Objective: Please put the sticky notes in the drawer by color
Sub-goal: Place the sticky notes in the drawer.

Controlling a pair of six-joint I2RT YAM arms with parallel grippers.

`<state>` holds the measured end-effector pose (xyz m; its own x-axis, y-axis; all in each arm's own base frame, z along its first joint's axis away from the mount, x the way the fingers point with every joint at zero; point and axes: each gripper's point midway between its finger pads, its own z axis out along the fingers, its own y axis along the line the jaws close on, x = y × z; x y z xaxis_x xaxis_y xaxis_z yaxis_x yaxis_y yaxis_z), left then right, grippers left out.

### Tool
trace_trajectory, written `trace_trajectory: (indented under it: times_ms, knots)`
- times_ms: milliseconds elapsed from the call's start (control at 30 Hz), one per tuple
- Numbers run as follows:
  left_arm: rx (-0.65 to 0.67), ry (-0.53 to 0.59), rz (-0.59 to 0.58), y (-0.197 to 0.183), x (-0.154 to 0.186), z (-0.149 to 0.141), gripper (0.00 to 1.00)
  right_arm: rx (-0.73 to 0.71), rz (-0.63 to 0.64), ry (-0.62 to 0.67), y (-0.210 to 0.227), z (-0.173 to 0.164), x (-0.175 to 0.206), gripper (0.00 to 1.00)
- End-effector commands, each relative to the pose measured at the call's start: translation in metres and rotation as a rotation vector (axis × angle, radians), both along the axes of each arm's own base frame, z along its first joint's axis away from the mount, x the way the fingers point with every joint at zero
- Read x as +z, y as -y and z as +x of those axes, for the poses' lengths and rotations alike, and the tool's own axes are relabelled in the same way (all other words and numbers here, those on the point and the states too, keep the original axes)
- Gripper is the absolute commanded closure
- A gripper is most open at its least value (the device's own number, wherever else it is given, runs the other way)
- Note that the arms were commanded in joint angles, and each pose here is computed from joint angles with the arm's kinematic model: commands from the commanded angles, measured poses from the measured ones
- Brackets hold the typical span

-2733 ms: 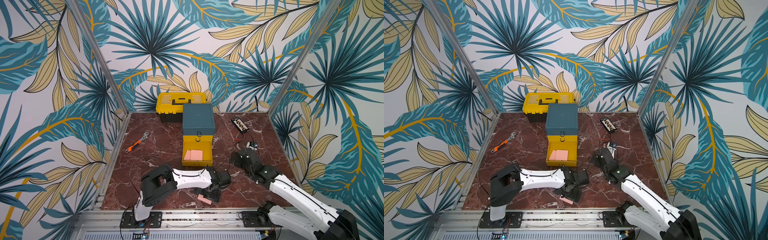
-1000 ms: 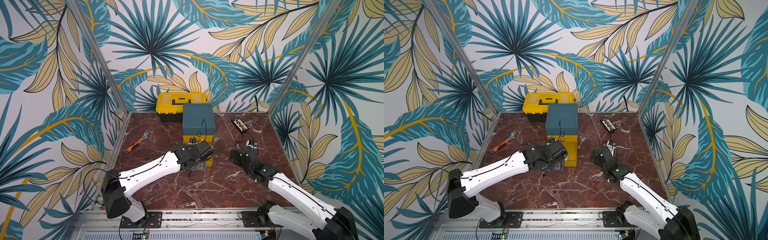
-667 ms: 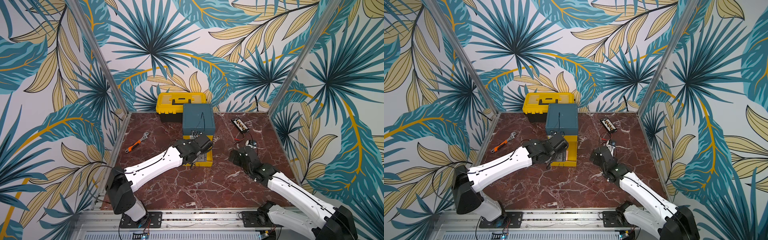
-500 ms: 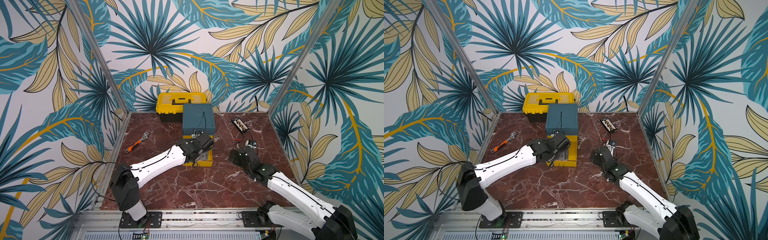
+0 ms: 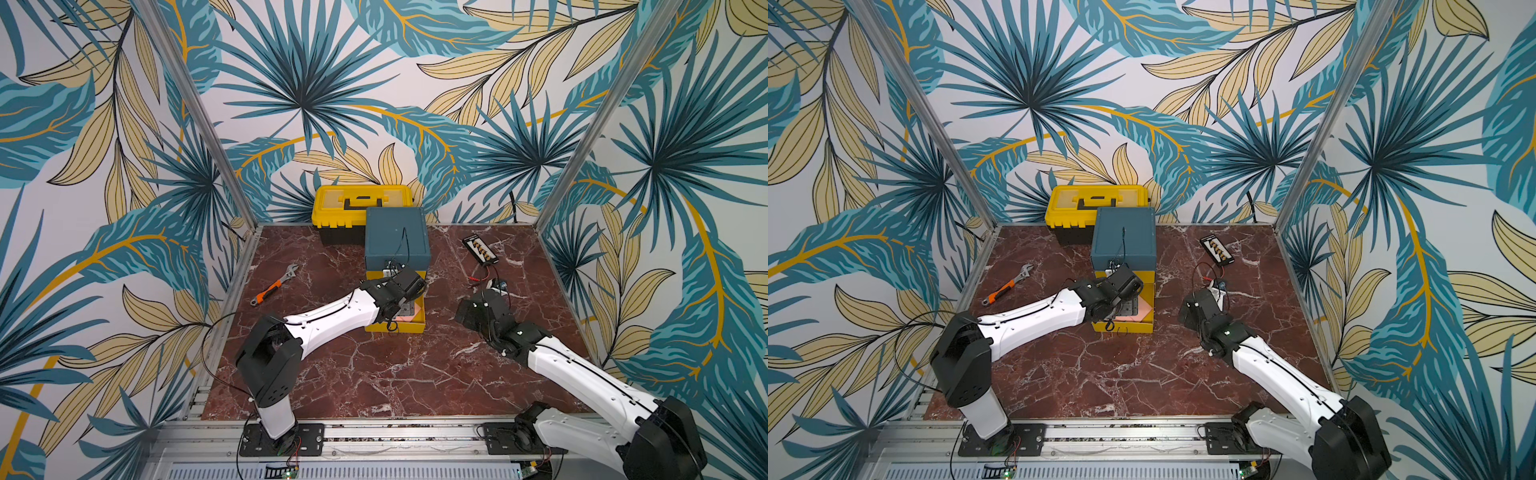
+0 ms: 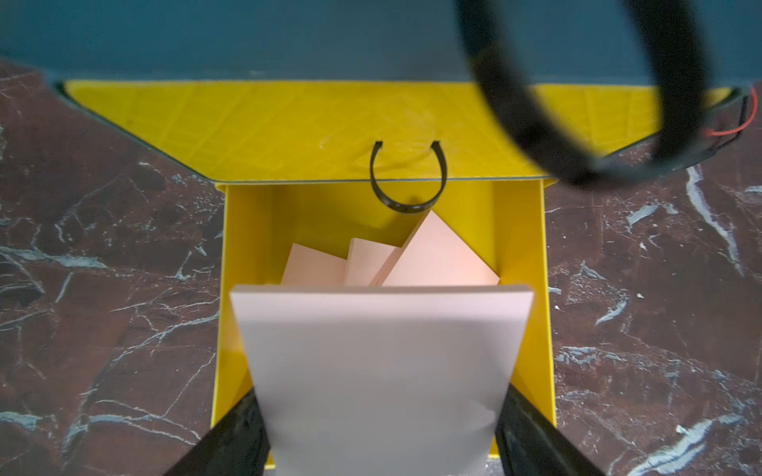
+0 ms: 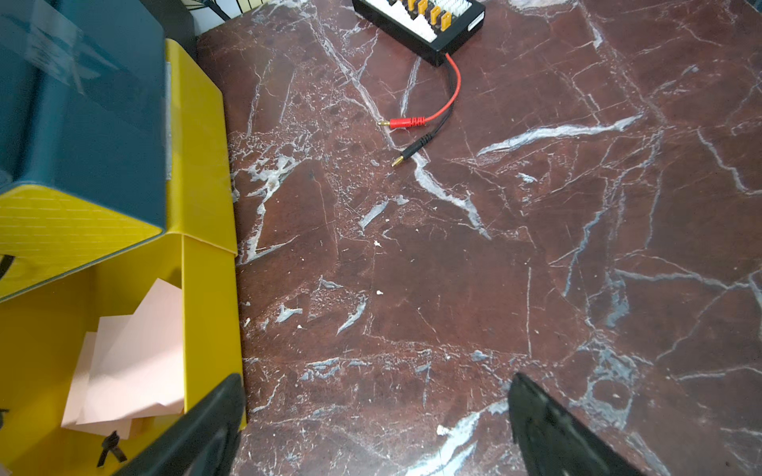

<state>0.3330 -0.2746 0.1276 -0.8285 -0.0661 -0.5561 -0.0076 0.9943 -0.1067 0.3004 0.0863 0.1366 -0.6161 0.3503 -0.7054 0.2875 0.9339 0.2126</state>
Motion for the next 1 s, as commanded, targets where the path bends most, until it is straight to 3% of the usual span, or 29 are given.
trace_trajectory:
  times_ms: [0, 200, 500, 700, 967]
  knots:
    - [-0.009, 0.03, -0.006, 0.003, -0.002, 0.01, 0.18, 0.002, -0.007, 0.014, -0.001, 0.006, 0.006, 0.01]
    - [-0.061, 0.022, -0.031, 0.014, -0.021, 0.021, 0.18, 0.004, -0.001, 0.008, -0.003, 0.008, 0.005, 0.01]
    - [-0.1, -0.1, -0.033, 0.028, -0.052, 0.012, 0.17, 0.002, 0.002, 0.007, -0.003, 0.009, 0.005, 0.01]
    - [-0.088, -0.08, -0.029, 0.02, -0.036, 0.009, 0.17, 0.006, 0.005, 0.009, -0.005, 0.012, 0.005, 0.01]
    - [-0.069, -0.008, -0.019, 0.003, 0.009, 0.007, 0.08, 0.012, 0.007, 0.027, -0.006, 0.015, 0.012, 0.01]
